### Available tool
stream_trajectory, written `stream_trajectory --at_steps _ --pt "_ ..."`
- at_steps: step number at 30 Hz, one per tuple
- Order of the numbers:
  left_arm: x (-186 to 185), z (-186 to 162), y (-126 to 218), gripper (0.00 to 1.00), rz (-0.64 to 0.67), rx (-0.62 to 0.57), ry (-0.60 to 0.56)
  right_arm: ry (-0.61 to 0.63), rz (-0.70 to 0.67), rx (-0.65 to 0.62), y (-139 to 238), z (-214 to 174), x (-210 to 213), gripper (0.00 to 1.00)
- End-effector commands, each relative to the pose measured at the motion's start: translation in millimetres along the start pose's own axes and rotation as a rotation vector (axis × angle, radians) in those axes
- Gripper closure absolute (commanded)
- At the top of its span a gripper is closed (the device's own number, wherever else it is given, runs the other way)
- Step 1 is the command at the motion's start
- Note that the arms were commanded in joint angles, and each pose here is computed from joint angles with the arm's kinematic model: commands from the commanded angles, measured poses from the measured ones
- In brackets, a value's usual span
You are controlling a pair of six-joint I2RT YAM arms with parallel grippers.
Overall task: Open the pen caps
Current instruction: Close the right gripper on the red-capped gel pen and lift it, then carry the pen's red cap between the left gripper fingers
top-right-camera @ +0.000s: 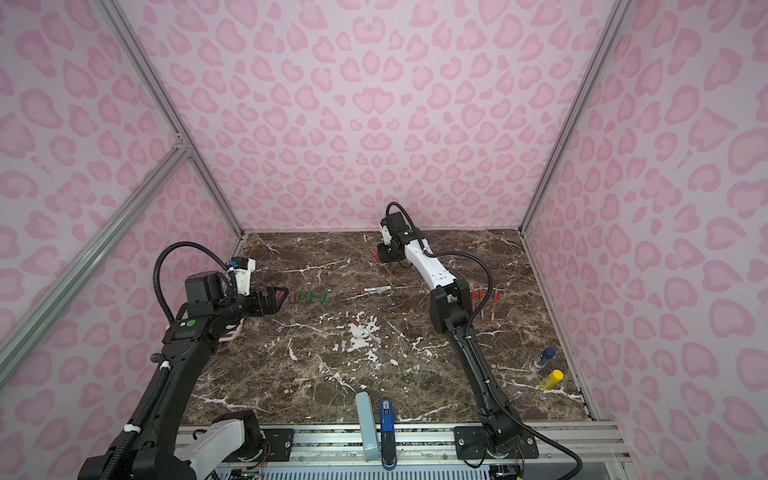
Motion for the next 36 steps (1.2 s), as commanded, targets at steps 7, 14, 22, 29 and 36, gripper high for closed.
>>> stream_trajectory --at_steps 7,14,22,29,36 --pt "0.3 7.1 1.9 0.02 0.004 -0.033 -0.021 0.039 -0.031 0.049 -19.5 -18.2 1.3 0.67" --pt "-0.5 7.6 3.0 0.02 0.002 -0.038 -0.021 0.053 -0.132 0.11 -29.5 -35.5 -13.2 0.78" --pt "-1.5 8.2 4.7 0.02 -0.001 -0.046 -0.025 0.082 -0.311 0.172 -15.6 -47.0 -39.4 0.96" --pt "-3.2 8.7 6.1 0.02 -0.008 -0.053 -0.026 0.076 -0.371 0.268 15.1 -75.1 -56.7 0.99" --pt "-4.4 9.3 5.3 0.02 -0.023 -0.057 -0.014 -0.024 -0.312 0.253 59.0 -133.7 -62.3 0.98"
Point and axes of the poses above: each gripper's point midway between its finger pads, its own y axis back along the fingers, its own x axis along the line the jaws close on, z = x × y, the point moved 6 cm from there along y, back along the fingers, and after that the axes turned 11 degrees about -y, right-handed, at the moved point
